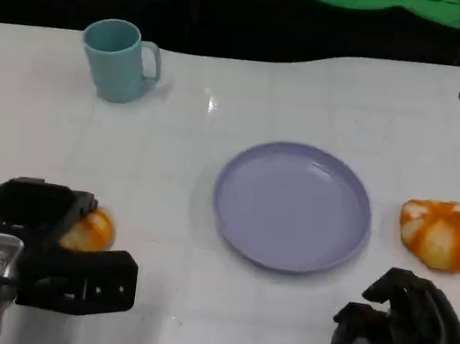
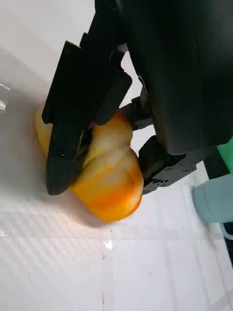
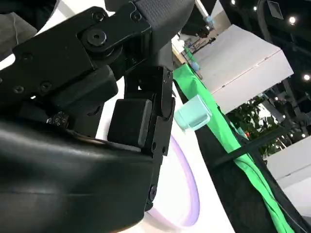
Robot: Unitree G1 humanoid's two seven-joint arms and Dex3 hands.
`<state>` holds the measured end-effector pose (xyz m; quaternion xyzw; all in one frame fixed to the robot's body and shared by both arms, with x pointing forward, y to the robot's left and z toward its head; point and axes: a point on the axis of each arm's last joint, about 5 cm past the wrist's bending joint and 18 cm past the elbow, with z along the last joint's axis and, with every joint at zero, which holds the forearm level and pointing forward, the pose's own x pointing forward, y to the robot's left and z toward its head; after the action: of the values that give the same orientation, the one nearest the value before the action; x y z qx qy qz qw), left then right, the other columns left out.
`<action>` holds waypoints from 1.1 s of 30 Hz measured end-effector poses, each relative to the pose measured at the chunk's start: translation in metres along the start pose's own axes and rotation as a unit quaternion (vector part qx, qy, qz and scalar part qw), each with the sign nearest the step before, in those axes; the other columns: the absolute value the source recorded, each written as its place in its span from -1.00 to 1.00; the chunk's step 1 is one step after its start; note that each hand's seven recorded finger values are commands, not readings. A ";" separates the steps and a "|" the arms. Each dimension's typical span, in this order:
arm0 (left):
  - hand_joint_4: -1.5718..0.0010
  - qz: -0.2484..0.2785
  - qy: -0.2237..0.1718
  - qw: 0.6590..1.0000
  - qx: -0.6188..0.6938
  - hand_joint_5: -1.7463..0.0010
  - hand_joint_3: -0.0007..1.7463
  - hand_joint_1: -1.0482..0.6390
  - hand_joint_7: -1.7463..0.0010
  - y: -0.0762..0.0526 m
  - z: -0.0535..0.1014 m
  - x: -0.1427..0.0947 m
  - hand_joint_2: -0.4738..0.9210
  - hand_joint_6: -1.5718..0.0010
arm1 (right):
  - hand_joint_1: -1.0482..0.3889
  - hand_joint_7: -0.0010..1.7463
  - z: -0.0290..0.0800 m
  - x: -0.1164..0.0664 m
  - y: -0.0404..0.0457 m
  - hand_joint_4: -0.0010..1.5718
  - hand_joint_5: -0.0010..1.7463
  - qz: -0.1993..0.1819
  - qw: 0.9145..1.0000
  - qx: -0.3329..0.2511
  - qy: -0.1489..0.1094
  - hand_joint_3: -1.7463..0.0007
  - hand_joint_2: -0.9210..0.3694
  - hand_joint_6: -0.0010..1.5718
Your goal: Grasp the bread from the table and place it into the plate.
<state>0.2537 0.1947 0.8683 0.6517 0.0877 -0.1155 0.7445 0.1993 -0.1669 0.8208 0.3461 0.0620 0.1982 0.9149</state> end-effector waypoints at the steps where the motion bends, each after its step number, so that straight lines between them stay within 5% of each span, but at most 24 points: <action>1: 0.12 0.009 0.000 1.000 -0.007 -0.97 -0.38 -0.17 0.73 -0.002 -0.001 -0.001 0.90 -0.39 | -0.98 -0.66 0.000 0.000 -0.0001 0.99 -0.19 -0.001 1.000 0.001 0.000 0.99 -0.72 1.00; 2: 0.08 0.018 -0.002 1.000 -0.014 -0.99 -0.10 -0.13 -0.06 -0.003 -0.002 -0.003 0.71 -0.06 | -0.97 -0.67 0.000 0.000 -0.0001 0.99 -0.20 -0.001 1.000 0.001 0.001 0.99 -0.73 1.00; 3: 0.08 0.029 -0.005 0.999 -0.023 -0.99 0.00 -0.11 -0.38 -0.005 -0.003 -0.004 0.63 0.09 | -0.97 -0.67 0.000 0.000 -0.0002 0.99 -0.20 -0.001 1.000 0.001 0.001 0.99 -0.74 1.00; 6: 0.07 0.055 -0.015 0.998 -0.037 -1.00 0.11 -0.10 -0.68 -0.008 -0.005 -0.006 0.55 0.23 | -0.96 -0.67 -0.001 0.000 -0.0005 0.99 -0.20 -0.002 1.000 0.002 0.002 0.99 -0.74 1.00; 8: 0.02 0.070 -0.020 0.996 -0.041 -1.00 0.41 -0.06 -0.93 -0.009 -0.005 -0.007 0.39 0.33 | -0.98 -0.65 -0.001 0.000 -0.0005 0.99 -0.19 -0.002 1.000 0.002 0.002 1.00 -0.73 1.00; 16: 0.00 0.173 -0.073 0.980 -0.069 -1.00 0.59 -0.06 -1.00 -0.016 -0.004 -0.013 0.39 0.37 | -0.98 -0.65 -0.002 0.001 -0.0017 0.99 -0.18 -0.004 1.000 0.006 0.006 0.99 -0.73 1.00; 33: -0.02 0.230 -0.125 0.959 -0.112 -1.00 0.55 -0.03 -0.97 -0.006 0.008 -0.014 0.30 0.31 | -0.99 -0.63 -0.002 0.001 -0.0020 0.97 -0.13 -0.005 1.000 0.002 0.005 0.99 -0.76 1.00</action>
<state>0.2385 0.1863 0.8675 0.5472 -0.1456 -0.0113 0.8242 0.2005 -0.1669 0.8183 0.3470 0.0682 0.1952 0.9148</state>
